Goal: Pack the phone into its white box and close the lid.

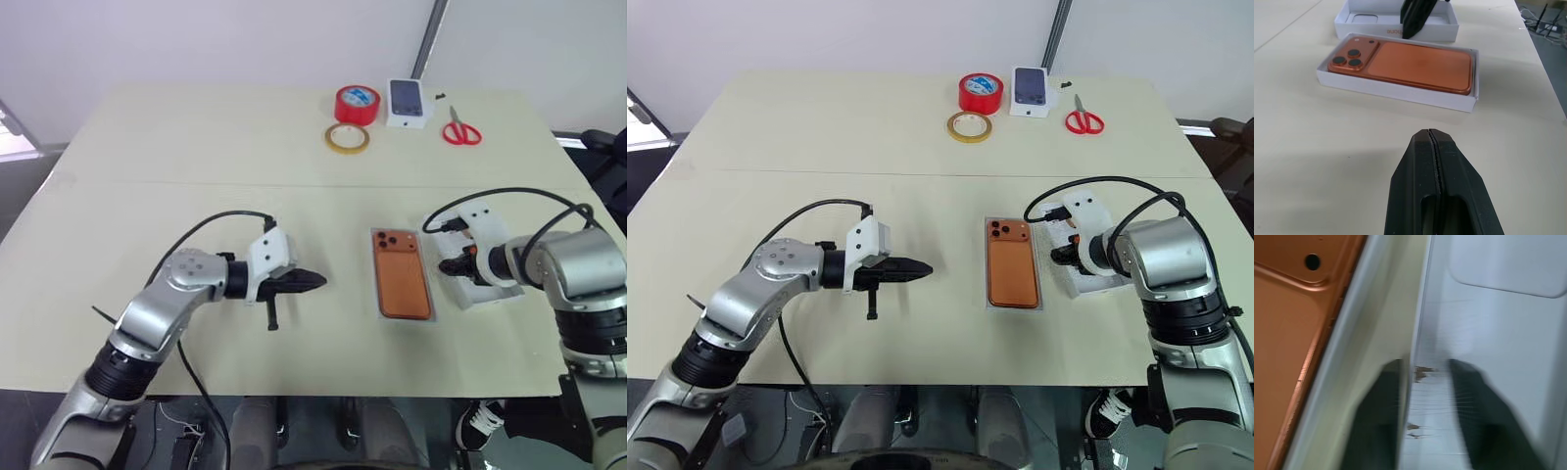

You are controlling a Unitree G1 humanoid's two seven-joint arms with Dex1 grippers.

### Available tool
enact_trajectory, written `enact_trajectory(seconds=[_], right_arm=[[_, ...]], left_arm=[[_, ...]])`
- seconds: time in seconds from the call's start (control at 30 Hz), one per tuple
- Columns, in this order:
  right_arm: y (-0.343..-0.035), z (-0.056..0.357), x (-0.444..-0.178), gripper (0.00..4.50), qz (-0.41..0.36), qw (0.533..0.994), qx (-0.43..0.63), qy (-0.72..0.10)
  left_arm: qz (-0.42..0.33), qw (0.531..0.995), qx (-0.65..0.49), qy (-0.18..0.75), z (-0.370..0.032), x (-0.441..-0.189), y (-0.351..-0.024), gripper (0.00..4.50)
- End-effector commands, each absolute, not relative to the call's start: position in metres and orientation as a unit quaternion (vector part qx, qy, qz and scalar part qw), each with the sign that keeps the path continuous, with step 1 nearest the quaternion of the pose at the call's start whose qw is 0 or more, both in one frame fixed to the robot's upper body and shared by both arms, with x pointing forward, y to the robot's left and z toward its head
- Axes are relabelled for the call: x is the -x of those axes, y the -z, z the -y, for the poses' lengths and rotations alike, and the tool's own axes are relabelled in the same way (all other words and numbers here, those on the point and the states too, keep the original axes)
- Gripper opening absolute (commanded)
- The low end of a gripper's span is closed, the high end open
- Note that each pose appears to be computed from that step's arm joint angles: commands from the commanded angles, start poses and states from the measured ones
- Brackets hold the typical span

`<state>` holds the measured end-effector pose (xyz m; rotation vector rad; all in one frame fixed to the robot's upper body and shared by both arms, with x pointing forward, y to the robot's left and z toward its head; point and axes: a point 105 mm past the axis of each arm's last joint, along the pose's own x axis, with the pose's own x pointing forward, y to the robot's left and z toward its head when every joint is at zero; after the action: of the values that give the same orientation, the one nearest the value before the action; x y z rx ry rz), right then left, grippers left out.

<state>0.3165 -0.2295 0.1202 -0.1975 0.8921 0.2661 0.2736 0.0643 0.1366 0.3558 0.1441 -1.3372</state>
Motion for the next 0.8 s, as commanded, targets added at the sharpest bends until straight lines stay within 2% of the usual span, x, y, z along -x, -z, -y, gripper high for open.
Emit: enact_trajectory(seconds=[0.03, 0.13, 0.23, 0.33, 0.43, 0.5, 0.57, 0.67, 0.8], right_arm=[[-0.132, 0.229, -0.319, 0.02, -0.407, 0.9, 0.084, -0.129], [-0.145, 0.231, -0.323, 0.02, -0.384, 0.912, 0.064, -0.127], [-0.174, 0.23, -0.332, 0.02, -0.337, 0.931, 0.017, -0.139], [-0.217, 0.206, -0.342, 0.02, -0.263, 0.935, -0.079, -0.224], [-0.236, 0.178, -0.342, 0.02, -0.233, 0.916, -0.138, -0.294], [-0.243, 0.134, -0.337, 0.02, -0.221, 0.87, -0.22, -0.383], [-0.247, 0.105, -0.328, 0.02, -0.204, 0.847, -0.273, -0.409], [-0.228, 0.068, -0.307, 0.02, -0.227, 0.816, -0.372, -0.379], [-0.206, 0.053, -0.293, 0.02, -0.258, 0.808, -0.456, -0.269]], left_arm=[[-0.039, 0.77, -0.17, 0.613, -0.064, -0.272, -0.147, 0.0], [-0.037, 0.781, -0.163, 0.601, -0.068, -0.275, -0.147, 0.0], [-0.036, 0.804, -0.155, 0.574, -0.079, -0.284, -0.148, 0.0], [-0.038, 0.836, -0.147, 0.526, -0.099, -0.298, -0.147, 0.0], [-0.037, 0.851, -0.139, 0.506, -0.11, -0.306, -0.147, 0.0], [-0.032, 0.864, -0.135, 0.485, -0.117, -0.316, -0.15, 0.0], [-0.027, 0.87, -0.132, 0.475, -0.12, -0.322, -0.152, 0.0], [-0.016, 0.871, -0.133, 0.472, -0.119, -0.328, -0.158, 0.0], [-0.01, 0.864, -0.136, 0.484, -0.109, -0.328, -0.159, 0.0]])
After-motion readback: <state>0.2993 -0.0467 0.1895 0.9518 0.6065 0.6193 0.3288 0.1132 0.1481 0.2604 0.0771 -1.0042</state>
